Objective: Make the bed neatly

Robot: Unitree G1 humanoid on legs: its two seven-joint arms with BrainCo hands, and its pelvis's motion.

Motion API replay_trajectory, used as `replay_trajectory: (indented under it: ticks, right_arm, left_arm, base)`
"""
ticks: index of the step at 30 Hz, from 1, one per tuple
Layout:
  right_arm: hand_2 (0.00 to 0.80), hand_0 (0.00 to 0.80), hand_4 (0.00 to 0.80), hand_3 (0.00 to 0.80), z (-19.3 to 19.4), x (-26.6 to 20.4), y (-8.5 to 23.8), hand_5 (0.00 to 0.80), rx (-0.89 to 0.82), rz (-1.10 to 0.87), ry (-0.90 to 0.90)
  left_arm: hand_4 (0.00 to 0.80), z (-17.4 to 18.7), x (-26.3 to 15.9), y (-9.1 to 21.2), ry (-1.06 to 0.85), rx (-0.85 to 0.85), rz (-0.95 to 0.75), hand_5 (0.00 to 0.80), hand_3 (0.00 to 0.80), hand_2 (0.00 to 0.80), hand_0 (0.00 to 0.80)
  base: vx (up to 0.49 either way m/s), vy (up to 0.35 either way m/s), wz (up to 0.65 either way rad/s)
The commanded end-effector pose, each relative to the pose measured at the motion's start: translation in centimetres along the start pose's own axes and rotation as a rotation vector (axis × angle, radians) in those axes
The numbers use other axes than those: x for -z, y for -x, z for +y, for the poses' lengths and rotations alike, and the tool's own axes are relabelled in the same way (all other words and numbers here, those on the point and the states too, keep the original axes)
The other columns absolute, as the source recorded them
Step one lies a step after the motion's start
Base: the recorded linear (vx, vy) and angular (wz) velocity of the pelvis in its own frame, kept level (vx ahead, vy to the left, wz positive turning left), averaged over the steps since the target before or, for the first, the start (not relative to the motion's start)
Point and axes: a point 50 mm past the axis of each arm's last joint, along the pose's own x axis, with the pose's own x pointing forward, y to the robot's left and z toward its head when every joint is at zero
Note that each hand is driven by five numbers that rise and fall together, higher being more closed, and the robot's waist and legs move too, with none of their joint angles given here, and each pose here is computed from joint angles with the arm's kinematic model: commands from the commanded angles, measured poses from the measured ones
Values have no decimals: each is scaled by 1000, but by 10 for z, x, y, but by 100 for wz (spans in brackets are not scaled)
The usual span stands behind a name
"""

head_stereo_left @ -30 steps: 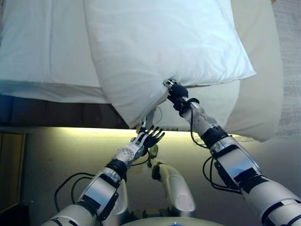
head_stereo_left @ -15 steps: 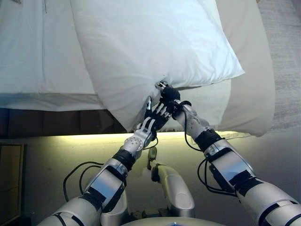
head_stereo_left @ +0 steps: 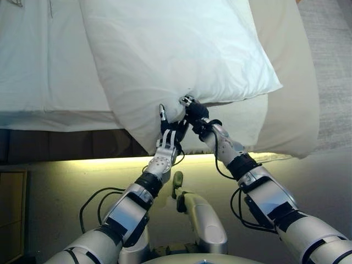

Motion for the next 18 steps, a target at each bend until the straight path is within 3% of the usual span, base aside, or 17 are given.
replay_trajectory:
  ticks: [1,10,11,12,13,18]
  right_arm:
    - [800,800,800,800,21,-19,4,800,-138,-127,-22]
    - [800,800,800,800,18,-14,5,800,-131,-110,-17]
    - [800,800,800,800,18,-14,5,800,-128,-107,-15]
    - [800,800,800,800,18,-14,5,800,-127,-106,-15]
    - [800,800,800,800,17,-13,5,800,-121,-99,-10]
    - [800,800,800,800,14,-11,5,800,-99,-80,7]
  left_arm:
    - [0,-28,15,-7,105,104,-30,0,0,0,0]
    - [0,-25,9,-6,77,110,-35,0,0,0,0]
    - [320,-26,9,-6,72,111,-37,320,320,320,320]
    - [445,-26,9,-6,69,110,-38,445,445,445,445]
    - [800,-26,7,-7,65,109,-41,800,800,800,800]
    - [800,-28,7,-7,52,121,-27,800,800,800,800]
  base:
    - [-5,-33,3]
    - [-1,-6,1]
    - [0,0,0]
    - [0,0,0]
    - [0,0,0]
    - [0,0,0]
